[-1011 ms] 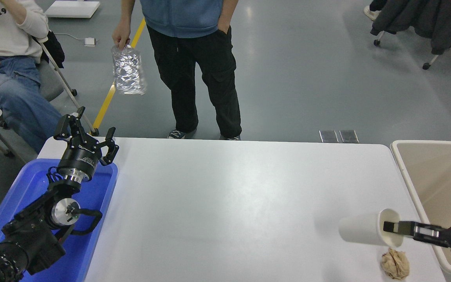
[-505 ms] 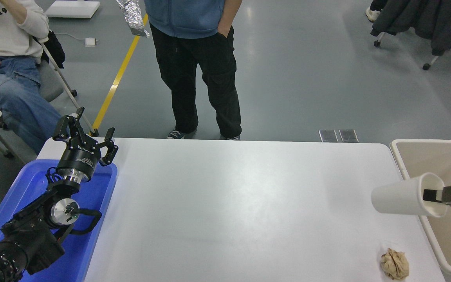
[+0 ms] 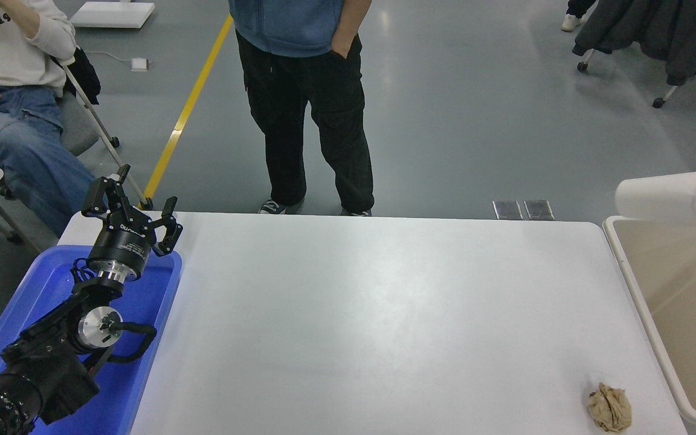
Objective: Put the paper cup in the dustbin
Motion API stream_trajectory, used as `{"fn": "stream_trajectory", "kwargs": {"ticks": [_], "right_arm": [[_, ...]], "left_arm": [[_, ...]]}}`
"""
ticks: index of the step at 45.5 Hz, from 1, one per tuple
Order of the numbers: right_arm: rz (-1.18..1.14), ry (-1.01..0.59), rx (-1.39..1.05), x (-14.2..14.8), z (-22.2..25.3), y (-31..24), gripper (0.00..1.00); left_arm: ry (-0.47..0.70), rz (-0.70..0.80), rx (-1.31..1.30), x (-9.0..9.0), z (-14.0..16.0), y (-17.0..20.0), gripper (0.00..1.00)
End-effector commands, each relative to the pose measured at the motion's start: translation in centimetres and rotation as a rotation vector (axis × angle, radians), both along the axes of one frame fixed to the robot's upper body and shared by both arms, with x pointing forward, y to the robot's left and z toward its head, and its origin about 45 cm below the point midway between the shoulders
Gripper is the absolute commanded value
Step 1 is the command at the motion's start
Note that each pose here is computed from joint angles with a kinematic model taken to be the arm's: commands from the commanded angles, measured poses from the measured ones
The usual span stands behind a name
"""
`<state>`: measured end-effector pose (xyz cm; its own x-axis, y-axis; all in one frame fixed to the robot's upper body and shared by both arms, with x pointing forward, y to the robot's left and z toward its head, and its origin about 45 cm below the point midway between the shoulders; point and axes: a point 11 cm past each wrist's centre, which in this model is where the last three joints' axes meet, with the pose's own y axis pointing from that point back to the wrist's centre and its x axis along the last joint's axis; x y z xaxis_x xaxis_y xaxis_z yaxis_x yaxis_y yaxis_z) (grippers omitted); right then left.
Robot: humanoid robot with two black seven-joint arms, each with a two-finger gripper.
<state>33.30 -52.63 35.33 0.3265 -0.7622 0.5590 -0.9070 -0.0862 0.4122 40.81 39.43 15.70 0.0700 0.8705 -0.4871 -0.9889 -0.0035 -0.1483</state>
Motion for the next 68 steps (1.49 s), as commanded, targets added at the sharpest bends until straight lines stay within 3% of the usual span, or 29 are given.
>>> {"fn": "stream_trajectory", "kwargs": {"ticks": [1,14,39,50,68], "right_arm": [[-0.336,-0.046,0.066,2.3,-3.0,-5.8,0.0],[-0.724,-0.027,0.112,1.6,-7.9,-11.2,0.0],[-1.272,-0.062,0.498,-0.5,-17.4,-9.7,0.0],[-1.363,-0.059,0.611,-2.1,-23.0,-7.6,0.0],[-1.416,-0.015,0.721,-5.5,-27.6,-6.4,0.0]], "left_arm": [[0.0,-0.001,0.001,0.0,0.0,0.0,1.0],[0.0,0.0,-0.001,0.0,0.0,0.0,1.0],[0.001,0.001,0.0,0.0,0.0,0.0,1.0],[0.0,0.002,-0.001,0.0,0.0,0.0,1.0],[0.0,0.002,-0.001,0.0,0.0,0.0,1.0]]}}
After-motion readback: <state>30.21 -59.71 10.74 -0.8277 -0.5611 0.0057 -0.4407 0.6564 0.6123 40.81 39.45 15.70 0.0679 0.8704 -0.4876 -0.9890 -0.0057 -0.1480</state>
